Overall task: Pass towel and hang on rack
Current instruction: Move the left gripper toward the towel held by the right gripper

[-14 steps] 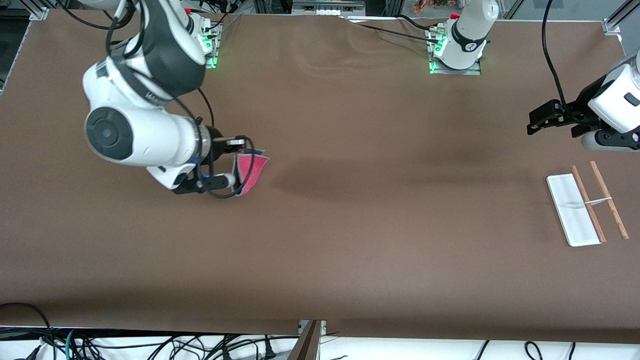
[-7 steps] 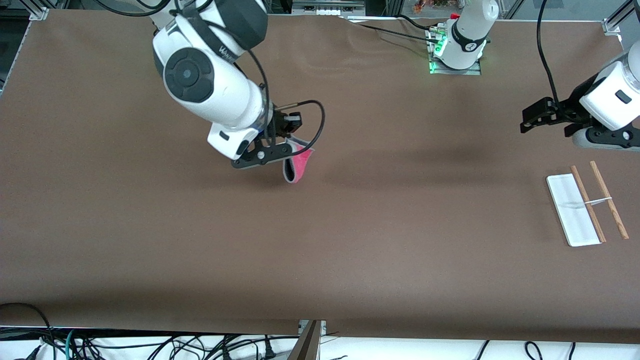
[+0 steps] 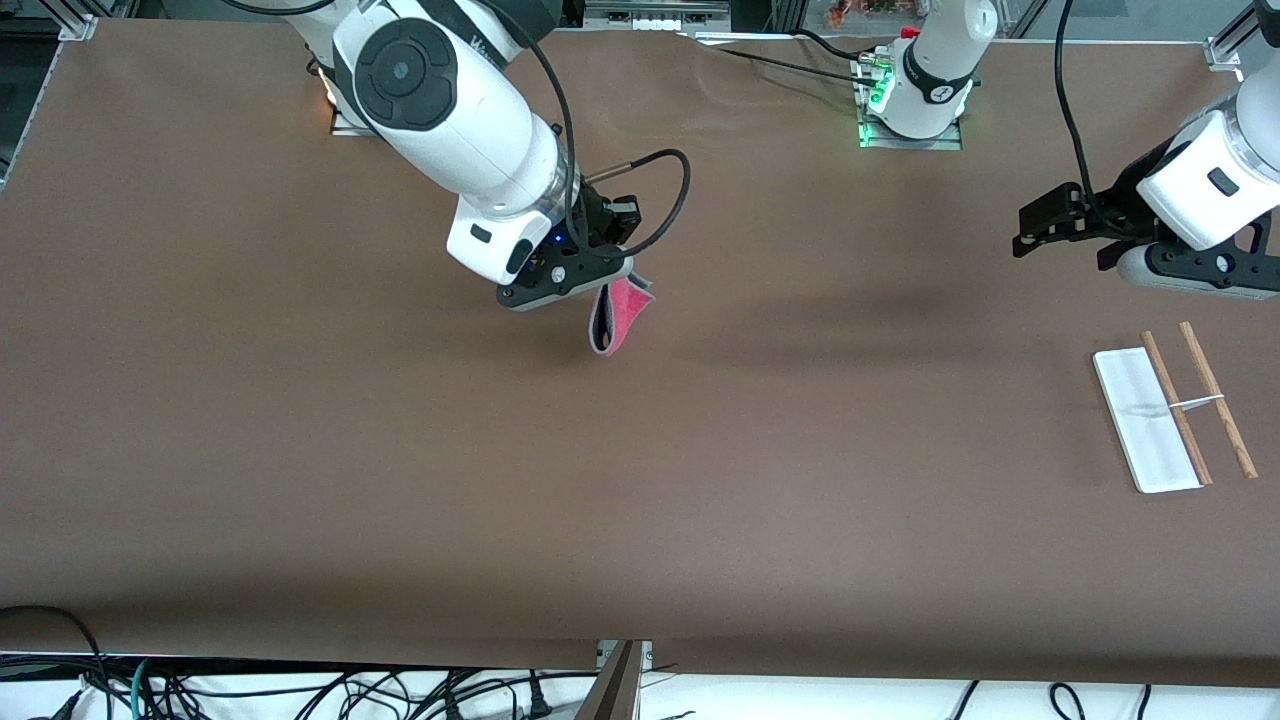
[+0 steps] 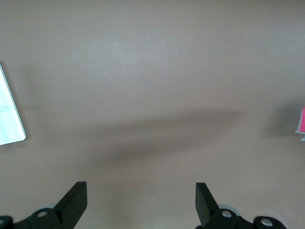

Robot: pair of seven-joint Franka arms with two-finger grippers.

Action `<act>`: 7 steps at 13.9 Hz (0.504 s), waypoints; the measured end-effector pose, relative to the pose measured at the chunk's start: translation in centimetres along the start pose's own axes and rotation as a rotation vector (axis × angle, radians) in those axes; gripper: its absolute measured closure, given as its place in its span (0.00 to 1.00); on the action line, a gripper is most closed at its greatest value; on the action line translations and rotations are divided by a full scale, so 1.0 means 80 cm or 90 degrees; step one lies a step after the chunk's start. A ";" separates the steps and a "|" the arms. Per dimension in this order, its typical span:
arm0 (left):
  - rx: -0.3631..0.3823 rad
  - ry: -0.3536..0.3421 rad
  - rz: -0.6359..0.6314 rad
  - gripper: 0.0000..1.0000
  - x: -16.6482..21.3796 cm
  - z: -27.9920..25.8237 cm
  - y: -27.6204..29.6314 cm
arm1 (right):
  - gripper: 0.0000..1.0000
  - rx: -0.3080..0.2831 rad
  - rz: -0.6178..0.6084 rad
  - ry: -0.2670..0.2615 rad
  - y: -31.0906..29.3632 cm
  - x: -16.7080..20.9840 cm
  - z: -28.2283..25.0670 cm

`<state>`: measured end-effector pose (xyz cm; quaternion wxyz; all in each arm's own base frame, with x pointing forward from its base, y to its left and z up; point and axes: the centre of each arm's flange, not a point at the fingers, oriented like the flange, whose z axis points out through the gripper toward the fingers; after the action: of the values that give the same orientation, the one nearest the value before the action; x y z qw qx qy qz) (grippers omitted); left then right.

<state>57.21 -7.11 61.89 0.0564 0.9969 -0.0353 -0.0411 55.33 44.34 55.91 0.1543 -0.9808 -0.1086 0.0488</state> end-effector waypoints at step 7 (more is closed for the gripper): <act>0.000 -0.011 0.002 0.00 0.002 0.008 0.001 | 0.98 0.009 -0.008 0.019 -0.011 -0.006 -0.012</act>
<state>57.29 -7.30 61.27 0.0565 0.9965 -0.0370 -0.0493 54.83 44.76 57.14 0.1628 -0.9796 -0.1125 0.0341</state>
